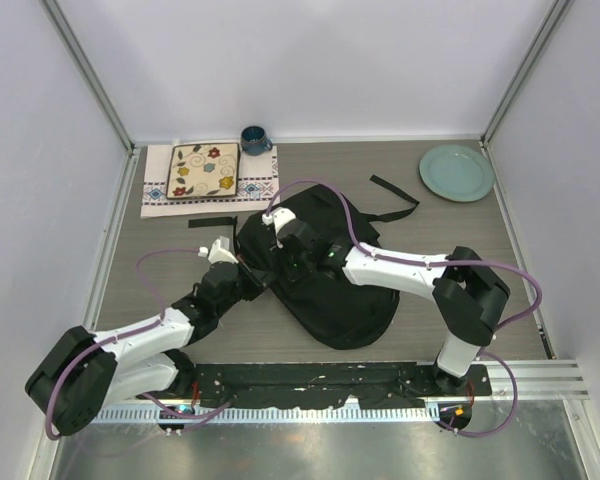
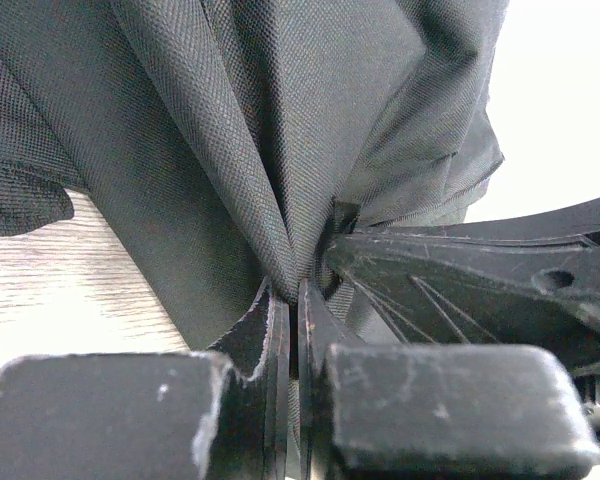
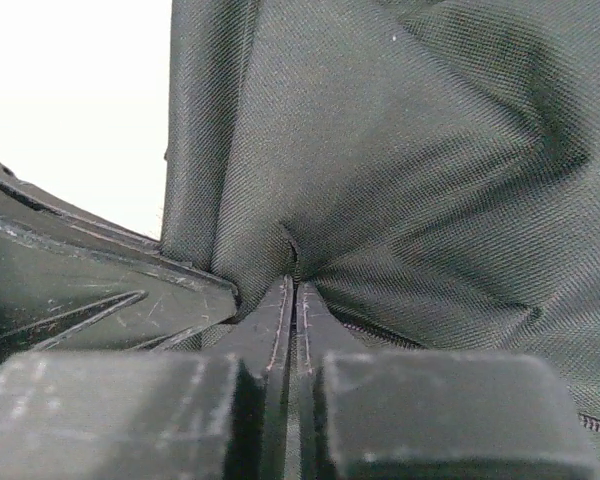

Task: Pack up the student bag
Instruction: Zip the student bag at the center of the board.

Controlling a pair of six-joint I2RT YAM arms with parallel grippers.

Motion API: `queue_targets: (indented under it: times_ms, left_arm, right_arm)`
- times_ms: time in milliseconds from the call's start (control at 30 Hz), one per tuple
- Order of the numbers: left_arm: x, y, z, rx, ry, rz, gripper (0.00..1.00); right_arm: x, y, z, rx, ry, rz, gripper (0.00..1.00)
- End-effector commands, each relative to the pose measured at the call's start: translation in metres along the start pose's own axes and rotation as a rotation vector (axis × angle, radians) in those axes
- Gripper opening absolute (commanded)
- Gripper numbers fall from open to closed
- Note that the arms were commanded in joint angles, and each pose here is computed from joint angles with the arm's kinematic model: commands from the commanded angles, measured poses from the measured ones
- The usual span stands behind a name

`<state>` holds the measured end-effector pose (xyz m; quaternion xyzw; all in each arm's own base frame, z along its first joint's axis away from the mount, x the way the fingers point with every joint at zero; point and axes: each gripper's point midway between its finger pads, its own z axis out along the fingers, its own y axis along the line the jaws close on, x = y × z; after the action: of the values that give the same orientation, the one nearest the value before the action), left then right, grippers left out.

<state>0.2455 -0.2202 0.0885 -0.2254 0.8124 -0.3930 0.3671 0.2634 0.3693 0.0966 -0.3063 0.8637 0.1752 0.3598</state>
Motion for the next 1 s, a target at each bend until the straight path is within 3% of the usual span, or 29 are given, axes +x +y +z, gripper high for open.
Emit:
queue_targets:
  times_ms: [0,533,967]
  left_arm:
    - [-0.012,-0.039,-0.005,0.129,-0.022,0.025,0.00]
    - [-0.015,-0.022,-0.010,0.046,-0.035,0.041,0.00]
    - [-0.029,-0.002,-0.021,-0.059,-0.073,0.056,0.00]
  right_arm:
    - [-0.032,-0.006,-0.002,0.066,-0.111,0.021,0.01]
    - [-0.045,-0.040,-0.033,0.213,-0.241,0.122,0.00]
    - [-0.047,-0.106,-0.064,0.303,-0.322,0.280,0.00]
